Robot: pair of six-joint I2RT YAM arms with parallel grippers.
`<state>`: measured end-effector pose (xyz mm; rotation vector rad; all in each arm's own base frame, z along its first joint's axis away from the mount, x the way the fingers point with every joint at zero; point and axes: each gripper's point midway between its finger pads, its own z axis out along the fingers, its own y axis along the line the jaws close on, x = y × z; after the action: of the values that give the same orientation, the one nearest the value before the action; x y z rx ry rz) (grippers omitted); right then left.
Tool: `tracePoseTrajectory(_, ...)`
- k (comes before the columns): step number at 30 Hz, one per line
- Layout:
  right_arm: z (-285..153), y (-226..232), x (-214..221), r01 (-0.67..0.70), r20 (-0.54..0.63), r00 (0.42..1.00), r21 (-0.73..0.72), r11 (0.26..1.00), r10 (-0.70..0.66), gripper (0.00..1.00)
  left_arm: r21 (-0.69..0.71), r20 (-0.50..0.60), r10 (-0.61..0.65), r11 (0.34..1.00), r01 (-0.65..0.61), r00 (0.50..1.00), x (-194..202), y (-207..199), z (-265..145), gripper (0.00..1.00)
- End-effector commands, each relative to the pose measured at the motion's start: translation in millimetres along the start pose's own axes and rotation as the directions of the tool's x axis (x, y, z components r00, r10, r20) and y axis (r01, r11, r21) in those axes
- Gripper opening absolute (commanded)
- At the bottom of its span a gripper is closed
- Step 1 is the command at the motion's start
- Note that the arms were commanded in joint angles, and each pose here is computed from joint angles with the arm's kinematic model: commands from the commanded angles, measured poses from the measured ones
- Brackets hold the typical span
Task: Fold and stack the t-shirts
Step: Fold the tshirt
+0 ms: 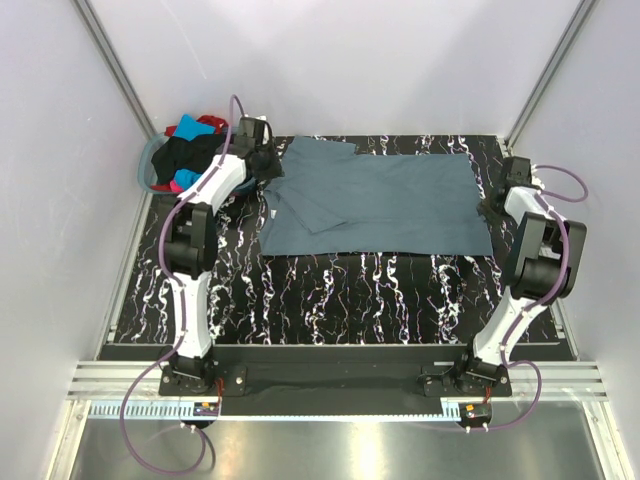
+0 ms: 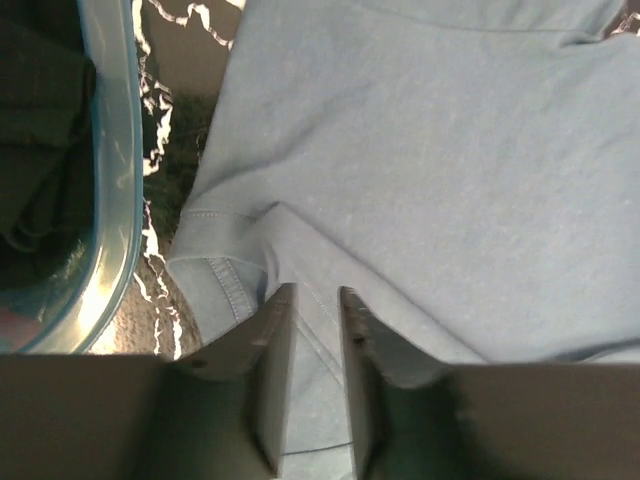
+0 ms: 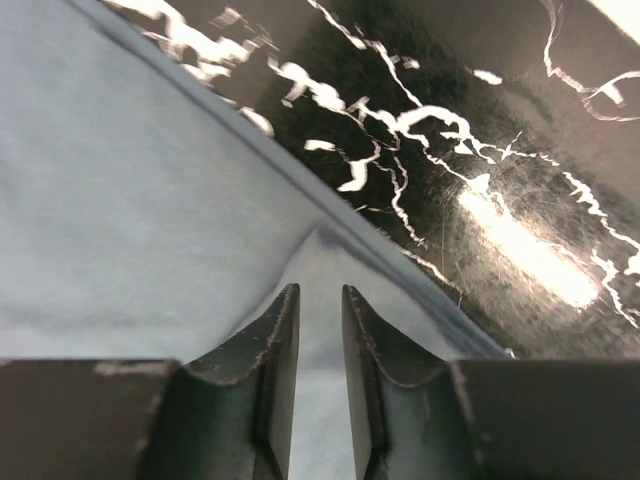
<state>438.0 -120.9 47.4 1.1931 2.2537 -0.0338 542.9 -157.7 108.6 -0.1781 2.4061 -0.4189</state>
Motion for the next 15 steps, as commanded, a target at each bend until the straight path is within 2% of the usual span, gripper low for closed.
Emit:
tracePoseTrajectory(1,-42.7,13.8,-30.9,-0.032,0.096,0.995,-0.075,0.997,0.039,0.32,0.057,0.047,0.021,0.998,-0.024,0.999,-24.0,-16.7,-33.4,0.34)
tracePoseTrajectory(6,-65.7,20.2,-21.1,-0.048,0.055,0.997,-0.143,0.989,0.056,0.33,0.110,0.078,0.026,0.993,-0.034,0.997,-24.9,-40.4,-81.4,0.42)
tracePoseTrajectory(8,-69.7,23.9,-10.1,-0.060,0.014,0.998,-0.177,0.982,0.063,0.32,0.152,0.026,0.028,0.988,-0.032,0.999,-1.7,-50.6,-86.0,0.42)
tracePoseTrajectory(9,-68.5,21.7,-2.6,-0.067,-0.008,0.998,-0.178,0.982,0.067,0.31,0.232,-0.001,0.044,0.972,-0.043,0.999,10.2,-71.8,-96.6,0.42)
tracePoseTrajectory(12,-59.1,21.4,18.0,-0.092,-0.087,0.993,-0.186,0.978,0.077,0.30,0.285,-0.106,0.091,0.957,-0.057,0.990,63.0,-93.2,-96.4,0.41)
tracePoseTrajectory(15,-43.6,23.2,36.6,-0.125,-0.172,0.981,-0.182,0.975,0.094,0.28,0.207,-0.177,0.148,0.972,-0.110,0.973,115.4,-90.9,-77.6,0.41)
